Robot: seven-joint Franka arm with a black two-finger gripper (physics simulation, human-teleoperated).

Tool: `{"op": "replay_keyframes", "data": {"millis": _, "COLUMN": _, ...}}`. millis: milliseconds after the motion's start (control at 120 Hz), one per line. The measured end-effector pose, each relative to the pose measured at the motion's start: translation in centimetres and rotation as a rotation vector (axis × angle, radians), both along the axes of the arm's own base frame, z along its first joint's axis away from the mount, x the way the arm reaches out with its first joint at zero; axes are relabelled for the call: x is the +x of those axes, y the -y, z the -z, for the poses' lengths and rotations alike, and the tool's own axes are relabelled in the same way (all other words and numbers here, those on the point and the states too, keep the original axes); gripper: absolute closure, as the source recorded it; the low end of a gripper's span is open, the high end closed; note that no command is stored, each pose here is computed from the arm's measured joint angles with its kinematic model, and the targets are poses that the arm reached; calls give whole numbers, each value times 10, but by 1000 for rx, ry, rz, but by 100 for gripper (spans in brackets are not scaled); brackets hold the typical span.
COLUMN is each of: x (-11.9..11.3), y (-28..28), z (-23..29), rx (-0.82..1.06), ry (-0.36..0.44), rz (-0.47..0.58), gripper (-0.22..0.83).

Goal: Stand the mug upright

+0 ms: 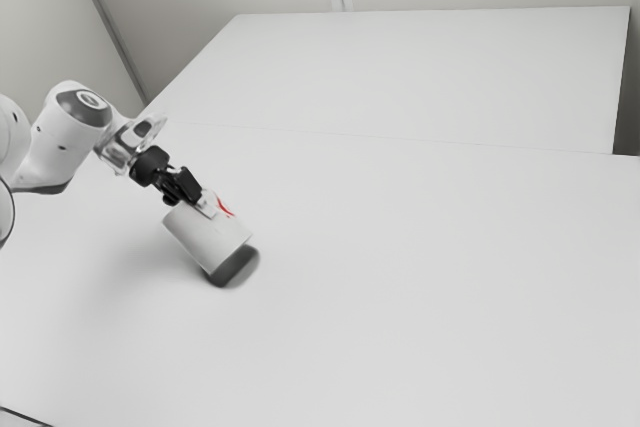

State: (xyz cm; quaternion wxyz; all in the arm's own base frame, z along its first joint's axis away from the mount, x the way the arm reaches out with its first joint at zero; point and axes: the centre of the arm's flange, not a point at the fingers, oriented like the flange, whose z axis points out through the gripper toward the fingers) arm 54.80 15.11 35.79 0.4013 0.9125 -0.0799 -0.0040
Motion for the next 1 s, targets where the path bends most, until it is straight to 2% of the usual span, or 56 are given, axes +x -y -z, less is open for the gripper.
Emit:
{"op": "replay_keyframes", "data": {"millis": 292, "x": -3, "y": 3, "z": -23, "rx": 26, "ry": -6, "rz": -14, "gripper": 76}}
{"op": "replay_keyframes", "data": {"millis": 425, "x": -5, "y": 32, "z": -56, "rx": 156, "ry": 23, "rz": 65, "gripper": 76}}
{"op": "replay_keyframes", "data": {"millis": 592, "x": -23, "y": 74, "z": -63, "rx": 368, "ry": 42, "rz": 177, "gripper": 76}}
{"op": "replay_keyframes", "data": {"millis": 742, "x": -29, "y": 103, "z": -65, "rx": 546, "ry": 117, "rz": 248, "gripper": 76}}
{"op": "replay_keyframes", "data": {"millis": 867, "x": -38, "y": 129, "z": -64, "rx": 654, "ry": 213, "rz": 292, "gripper": 76}}
{"op": "replay_keyframes", "data": {"millis": 1000, "x": -54, "y": 148, "z": -62, "rx": 710, "ry": 313, "rz": 294, "gripper": 77}}
